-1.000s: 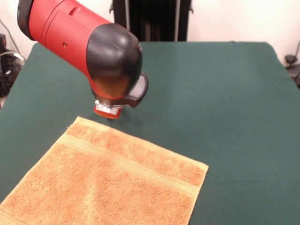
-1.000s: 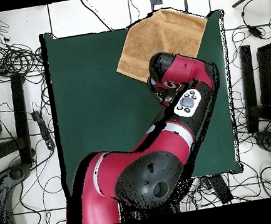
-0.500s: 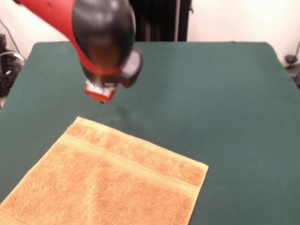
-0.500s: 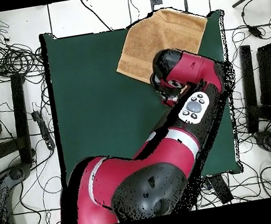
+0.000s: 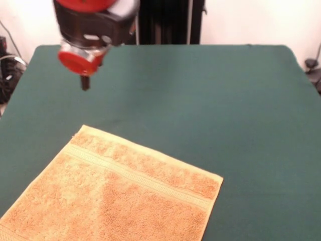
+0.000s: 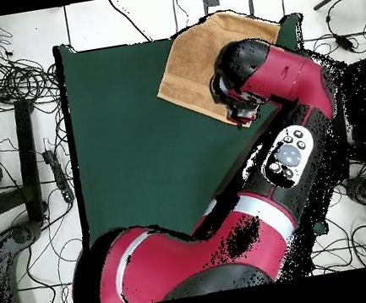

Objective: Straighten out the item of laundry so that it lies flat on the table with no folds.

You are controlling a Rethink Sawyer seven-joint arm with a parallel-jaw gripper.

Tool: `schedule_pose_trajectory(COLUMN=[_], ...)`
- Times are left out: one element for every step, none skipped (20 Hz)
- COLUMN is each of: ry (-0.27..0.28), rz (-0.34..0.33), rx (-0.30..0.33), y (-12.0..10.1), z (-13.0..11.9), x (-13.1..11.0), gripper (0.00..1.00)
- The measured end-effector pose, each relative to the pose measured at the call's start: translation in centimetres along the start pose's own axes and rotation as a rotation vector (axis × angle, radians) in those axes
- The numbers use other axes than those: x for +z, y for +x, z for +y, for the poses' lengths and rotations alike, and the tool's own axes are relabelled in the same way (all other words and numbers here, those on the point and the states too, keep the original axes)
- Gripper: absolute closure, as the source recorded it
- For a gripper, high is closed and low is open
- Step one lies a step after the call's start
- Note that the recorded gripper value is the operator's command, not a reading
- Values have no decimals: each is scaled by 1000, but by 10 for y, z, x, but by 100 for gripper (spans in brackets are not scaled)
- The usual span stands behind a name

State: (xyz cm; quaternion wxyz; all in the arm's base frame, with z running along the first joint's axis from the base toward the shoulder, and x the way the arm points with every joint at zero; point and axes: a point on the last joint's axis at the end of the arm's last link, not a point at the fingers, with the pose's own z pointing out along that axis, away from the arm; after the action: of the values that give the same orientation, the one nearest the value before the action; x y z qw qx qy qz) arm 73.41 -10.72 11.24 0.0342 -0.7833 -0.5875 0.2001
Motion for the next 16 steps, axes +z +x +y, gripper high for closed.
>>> schedule_pose_trajectory(ry=[-29,-52,-73,-85,-104,-121,-141,-160,-167,-174,-176,-177,-176,-173,-170,-165], rz=[-3,-5,-8,-10,-12,-14,-17,-20,-21,-23,-23,-24,-24,-23,-22,-20], rx=[1,1,1,1,1,2,1,1,0,-1,-2,-4,-6,-11,-15,-20], y=[-5,-9,-13,-15,-20,-24,-29,-35,-37,-40,-41,-42,-42,-41,-39,-36], z=[7,13,20,25,32,39,49,59,64,69,71,74,78,82,84,86], x=[-7,-11,-14,-15,-17,-18,-16,-14,-11,-8,-5,-3,3,10,16,23], gripper=[0,0,0,0,0,0,0,0,0,0,0,0,0,0,0,0])
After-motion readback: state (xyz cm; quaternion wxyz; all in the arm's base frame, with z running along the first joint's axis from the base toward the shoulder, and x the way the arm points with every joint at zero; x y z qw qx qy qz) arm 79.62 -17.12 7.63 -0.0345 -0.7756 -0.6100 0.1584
